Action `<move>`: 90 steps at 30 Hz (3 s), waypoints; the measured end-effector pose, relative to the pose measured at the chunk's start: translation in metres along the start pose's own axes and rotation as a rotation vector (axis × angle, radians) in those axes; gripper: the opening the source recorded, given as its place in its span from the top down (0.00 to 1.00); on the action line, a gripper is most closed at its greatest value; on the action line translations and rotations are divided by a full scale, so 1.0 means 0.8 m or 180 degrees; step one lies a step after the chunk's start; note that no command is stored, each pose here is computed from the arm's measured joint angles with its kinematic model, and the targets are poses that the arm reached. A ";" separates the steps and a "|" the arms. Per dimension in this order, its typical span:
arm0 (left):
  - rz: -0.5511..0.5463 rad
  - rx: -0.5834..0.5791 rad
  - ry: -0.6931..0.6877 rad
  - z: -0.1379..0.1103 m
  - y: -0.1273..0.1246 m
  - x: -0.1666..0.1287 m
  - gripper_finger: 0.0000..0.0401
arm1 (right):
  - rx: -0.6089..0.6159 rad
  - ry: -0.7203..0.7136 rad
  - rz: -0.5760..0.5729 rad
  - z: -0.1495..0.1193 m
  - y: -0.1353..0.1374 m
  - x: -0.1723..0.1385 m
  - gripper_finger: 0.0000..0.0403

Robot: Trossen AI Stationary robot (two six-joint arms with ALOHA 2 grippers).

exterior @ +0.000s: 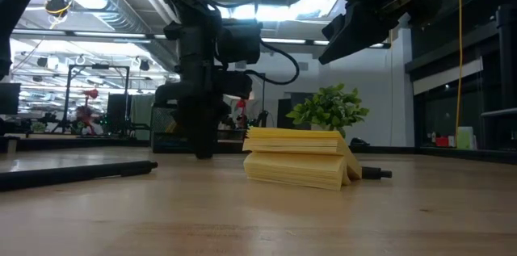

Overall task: Pick and place office supplies into organizer
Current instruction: Put the binder clip into the desk organizer

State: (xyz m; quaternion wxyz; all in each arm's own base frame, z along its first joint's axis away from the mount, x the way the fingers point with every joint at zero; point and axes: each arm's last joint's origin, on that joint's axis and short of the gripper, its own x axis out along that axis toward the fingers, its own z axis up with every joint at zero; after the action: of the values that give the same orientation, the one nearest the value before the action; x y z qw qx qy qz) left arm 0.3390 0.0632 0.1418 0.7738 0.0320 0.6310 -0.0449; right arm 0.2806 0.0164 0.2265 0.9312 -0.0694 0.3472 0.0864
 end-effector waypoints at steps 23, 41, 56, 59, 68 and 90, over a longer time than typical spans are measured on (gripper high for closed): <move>0.0134 -0.0072 0.0308 -0.014 -0.016 0.008 0.62 | 0.0000 -0.0002 -0.0001 0.000 0.000 0.000 0.98; -0.0003 0.0106 0.0182 -0.011 -0.017 0.010 0.62 | -0.0001 -0.0002 0.0000 0.000 0.000 0.000 0.98; 0.0040 0.0118 0.0104 -0.008 -0.017 0.010 0.62 | 0.0000 -0.0003 0.0000 0.000 0.000 0.000 0.98; 0.0047 0.0122 0.0096 -0.008 -0.018 0.010 0.62 | 0.0000 -0.0002 0.0000 0.000 0.000 0.000 0.98; 0.0065 0.0117 0.0036 -0.006 -0.017 0.010 0.62 | 0.0000 -0.0002 -0.0001 0.000 0.000 0.000 0.98; 0.0070 0.0068 0.0109 -0.009 -0.018 0.011 0.74 | -0.0001 -0.0006 -0.0001 0.000 0.000 0.000 0.98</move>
State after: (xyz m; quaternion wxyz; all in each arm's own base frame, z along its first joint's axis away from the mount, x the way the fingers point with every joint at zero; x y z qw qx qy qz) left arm 0.3325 0.0491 0.1317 0.7629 0.0481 0.6433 -0.0425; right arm 0.2807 0.0164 0.2268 0.9315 -0.0695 0.3464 0.0864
